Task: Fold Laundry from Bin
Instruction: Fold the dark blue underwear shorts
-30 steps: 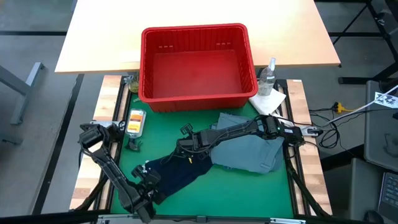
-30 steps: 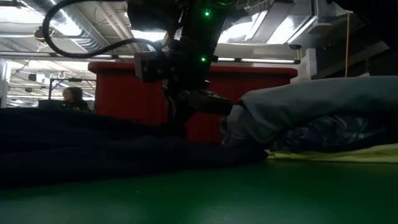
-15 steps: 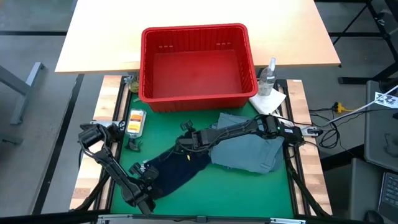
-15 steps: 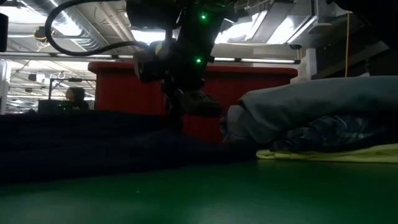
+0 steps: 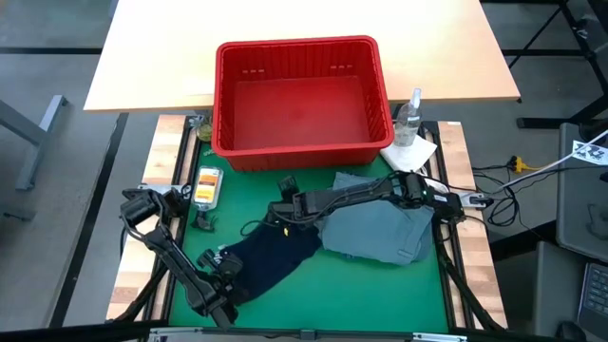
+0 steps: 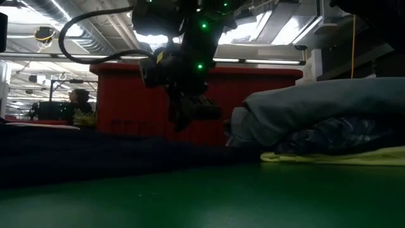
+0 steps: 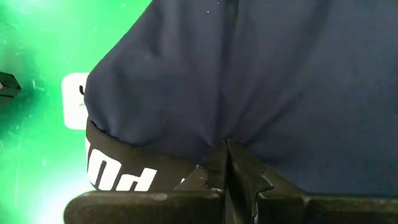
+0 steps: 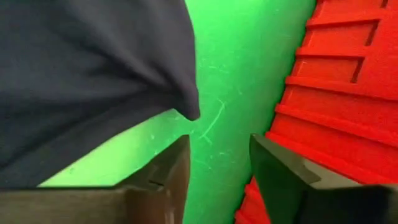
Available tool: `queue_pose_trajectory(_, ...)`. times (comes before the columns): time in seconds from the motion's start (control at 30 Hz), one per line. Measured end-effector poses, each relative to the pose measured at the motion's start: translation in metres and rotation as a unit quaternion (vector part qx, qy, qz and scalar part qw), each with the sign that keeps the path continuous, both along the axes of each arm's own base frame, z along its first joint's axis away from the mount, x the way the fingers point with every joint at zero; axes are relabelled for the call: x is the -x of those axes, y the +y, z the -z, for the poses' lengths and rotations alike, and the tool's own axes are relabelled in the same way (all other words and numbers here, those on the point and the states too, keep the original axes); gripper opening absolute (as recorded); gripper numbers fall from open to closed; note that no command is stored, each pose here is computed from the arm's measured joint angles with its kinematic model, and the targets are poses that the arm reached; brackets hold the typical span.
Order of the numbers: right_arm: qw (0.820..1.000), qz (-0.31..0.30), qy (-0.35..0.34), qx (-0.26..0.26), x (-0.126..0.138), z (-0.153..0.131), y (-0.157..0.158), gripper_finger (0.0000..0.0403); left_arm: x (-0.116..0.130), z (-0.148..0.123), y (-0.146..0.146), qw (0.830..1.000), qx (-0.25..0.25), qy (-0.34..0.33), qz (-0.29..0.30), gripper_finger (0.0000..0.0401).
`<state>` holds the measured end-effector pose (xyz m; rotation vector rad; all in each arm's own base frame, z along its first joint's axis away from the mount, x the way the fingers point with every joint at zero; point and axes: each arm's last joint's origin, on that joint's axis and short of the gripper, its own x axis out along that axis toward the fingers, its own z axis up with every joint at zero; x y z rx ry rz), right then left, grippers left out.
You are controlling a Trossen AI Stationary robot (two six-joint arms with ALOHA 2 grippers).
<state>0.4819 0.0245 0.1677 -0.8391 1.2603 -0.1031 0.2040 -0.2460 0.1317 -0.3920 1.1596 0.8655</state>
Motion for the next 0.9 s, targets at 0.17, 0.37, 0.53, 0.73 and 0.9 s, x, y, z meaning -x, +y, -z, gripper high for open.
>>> queue_pose_trajectory(0.17,0.999,0.002,0.015,-0.036,0.002,-0.012,0.003,0.0187,-0.004,-0.02,-0.006,1.0,-0.004,0.012,-0.001,0.0)
queue_pose_trajectory(0.37,0.977,-0.007,0.009,-0.214,0.001,-0.034,0.023,0.0188,-0.012,-0.044,-0.016,1.0,0.005,0.005,0.022,0.0)
queue_pose_trajectory(0.53,0.951,-0.056,0.025,-0.302,0.003,-0.038,0.049,0.0189,-0.017,-0.06,-0.028,0.997,0.023,-0.004,0.073,0.0)
queue_pose_trajectory(0.73,0.943,-0.151,0.054,-0.291,0.014,-0.038,0.099,0.0189,-0.02,-0.076,-0.044,0.987,0.058,-0.022,0.145,0.0)
queue_pose_trajectory(0.9,0.948,-0.205,0.064,-0.236,0.022,-0.034,0.132,0.0189,-0.025,-0.076,-0.053,0.979,0.096,-0.046,0.172,0.0001)
